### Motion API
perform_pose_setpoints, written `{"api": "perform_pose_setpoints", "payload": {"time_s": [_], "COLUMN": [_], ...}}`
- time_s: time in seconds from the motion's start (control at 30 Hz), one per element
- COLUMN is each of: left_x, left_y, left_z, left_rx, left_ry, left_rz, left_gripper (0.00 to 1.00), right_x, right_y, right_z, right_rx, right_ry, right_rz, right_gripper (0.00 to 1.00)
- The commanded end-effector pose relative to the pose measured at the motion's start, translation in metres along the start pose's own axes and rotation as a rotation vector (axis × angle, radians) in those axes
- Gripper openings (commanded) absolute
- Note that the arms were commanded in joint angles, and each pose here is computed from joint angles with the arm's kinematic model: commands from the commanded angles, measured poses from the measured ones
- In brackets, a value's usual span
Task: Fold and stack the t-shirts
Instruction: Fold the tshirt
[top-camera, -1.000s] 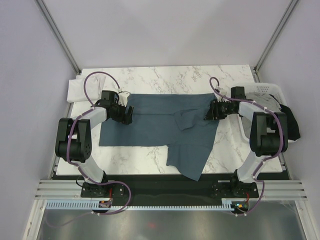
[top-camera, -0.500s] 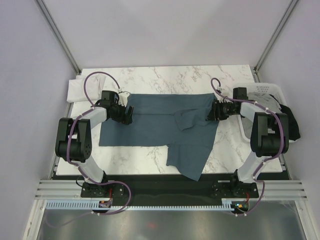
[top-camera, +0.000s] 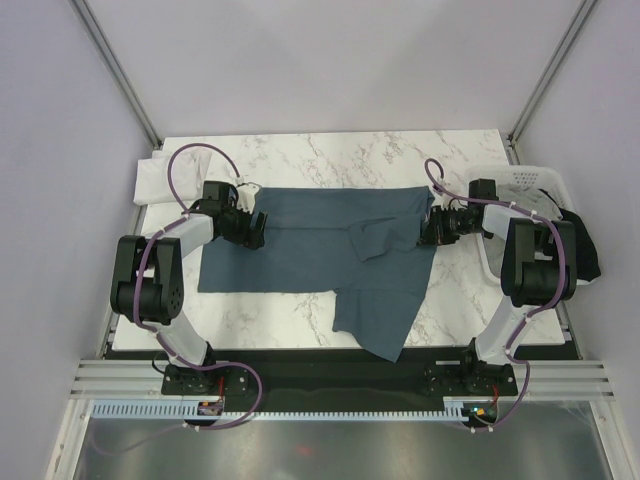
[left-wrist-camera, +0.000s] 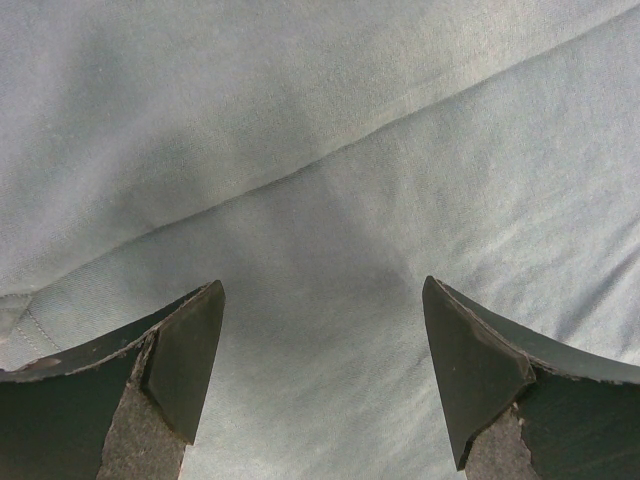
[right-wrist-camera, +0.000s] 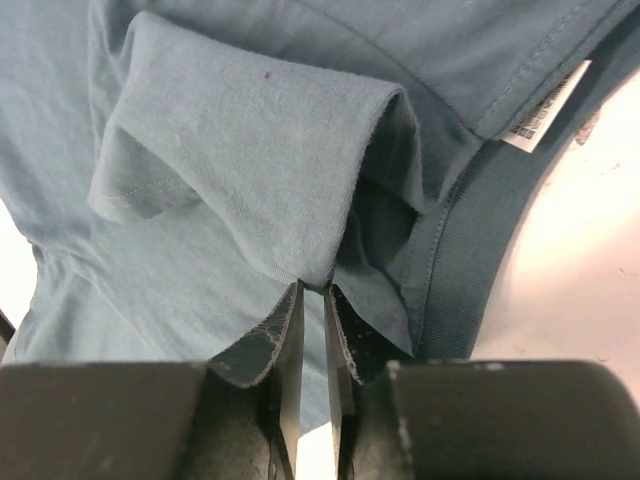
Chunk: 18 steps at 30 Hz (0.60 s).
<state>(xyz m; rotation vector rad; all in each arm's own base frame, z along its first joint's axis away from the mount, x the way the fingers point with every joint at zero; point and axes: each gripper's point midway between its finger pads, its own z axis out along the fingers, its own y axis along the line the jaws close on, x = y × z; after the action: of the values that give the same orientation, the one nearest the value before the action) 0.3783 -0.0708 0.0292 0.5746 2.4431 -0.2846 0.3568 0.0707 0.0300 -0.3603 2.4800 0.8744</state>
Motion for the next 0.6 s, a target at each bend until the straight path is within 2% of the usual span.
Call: {"api": "perform_pose_setpoints", "payload": {"time_s": [0.0,0.07,0.13,0.2,0.57], "left_x": [-0.01,-0.01,-0.01,-0.01,-0.011], "left_y": [0.004,0.003,0.004,0.003,0.003], "left_z": [-0.001,0.0,-0.001,-0.002,-0.004], "left_rx": [-0.01,-0.006,-0.008,-0.007,-0.011], "left_ry": [-0.022,-0.021,-0.021,-0.022,-0.028], "left_rz": [-0.008,-0.01,-0.009,-0.009,-0.008], "left_gripper": [0.87,0.87,0.87,0.87,0.87], "right_x": [-0.006,-0.005,-0.007,-0.007,-0.016], "right_y": [0.012,0.012,0.009,0.007,0.005], "right_z": [-0.007,-0.007,-0.006,-0.005,-0.005], "right_rx": [-0.052,-0.052,-0.04,-0.034,-0.04], "right_ry": [-0.032,-0.031,-0.031,-0.028,-0.054], "right_rz": [-0.059,-0.059,-0.061,-0.063,-0.113], "right_gripper": [0.22,0.29,0.41,0.44,0.44]}}
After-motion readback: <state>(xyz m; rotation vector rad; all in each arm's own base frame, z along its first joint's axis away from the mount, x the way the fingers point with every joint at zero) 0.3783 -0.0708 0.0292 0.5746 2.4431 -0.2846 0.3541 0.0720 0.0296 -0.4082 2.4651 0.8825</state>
